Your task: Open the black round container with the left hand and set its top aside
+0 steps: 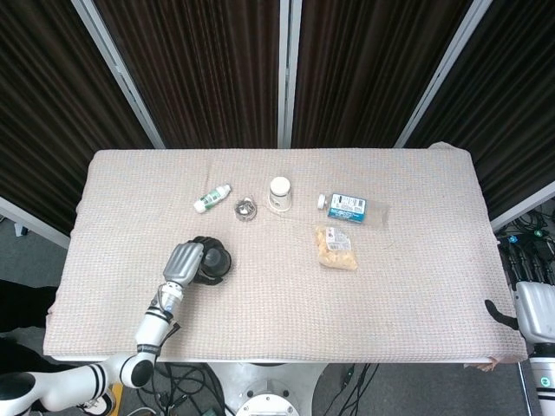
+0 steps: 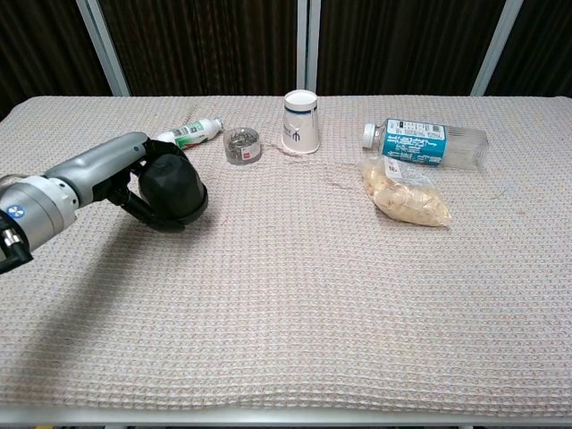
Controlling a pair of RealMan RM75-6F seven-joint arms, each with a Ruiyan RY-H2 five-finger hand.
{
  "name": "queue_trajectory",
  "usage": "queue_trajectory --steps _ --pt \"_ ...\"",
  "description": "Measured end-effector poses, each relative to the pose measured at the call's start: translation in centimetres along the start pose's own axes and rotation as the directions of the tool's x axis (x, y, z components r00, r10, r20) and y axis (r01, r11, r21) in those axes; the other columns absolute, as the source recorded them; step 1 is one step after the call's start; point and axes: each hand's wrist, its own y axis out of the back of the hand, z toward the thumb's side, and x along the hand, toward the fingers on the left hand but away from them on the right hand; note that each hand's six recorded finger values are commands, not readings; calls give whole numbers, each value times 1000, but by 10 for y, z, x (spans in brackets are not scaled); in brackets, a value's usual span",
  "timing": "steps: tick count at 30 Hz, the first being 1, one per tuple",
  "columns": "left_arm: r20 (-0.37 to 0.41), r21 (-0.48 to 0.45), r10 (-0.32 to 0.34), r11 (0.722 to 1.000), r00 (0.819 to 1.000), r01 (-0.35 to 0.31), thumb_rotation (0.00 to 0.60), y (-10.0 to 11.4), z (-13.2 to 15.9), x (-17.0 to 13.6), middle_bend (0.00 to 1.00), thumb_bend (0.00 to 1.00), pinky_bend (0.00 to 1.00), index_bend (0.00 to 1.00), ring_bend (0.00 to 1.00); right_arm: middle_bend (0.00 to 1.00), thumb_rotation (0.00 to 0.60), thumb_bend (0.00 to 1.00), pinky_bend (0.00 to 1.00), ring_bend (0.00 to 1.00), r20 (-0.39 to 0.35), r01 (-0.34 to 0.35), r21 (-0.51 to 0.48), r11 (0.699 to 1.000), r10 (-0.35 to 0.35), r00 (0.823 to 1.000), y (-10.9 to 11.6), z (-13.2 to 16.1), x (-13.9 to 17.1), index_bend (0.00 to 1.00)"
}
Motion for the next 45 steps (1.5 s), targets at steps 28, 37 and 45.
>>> queue_trajectory --steps 28,37,45 --pt "68 176 48 983 997 -59 600 90 34 4 495 227 434 438 332 4 600 153 0 0 -23 3 -10 1000 -3 1000 -2 4 2 12" --pt "113 181 -24 983 993 3 600 76 44 16 495 223 433 441 332 3 600 154 0 0 -21 -13 -7 1000 13 1000 -6 4 1 11" --pt "245 57 444 881 862 -470 600 169 87 0 495 220 436 441 333 3 600 153 0 0 -29 -11 -12 1000 10 1000 -6 6 0 12"
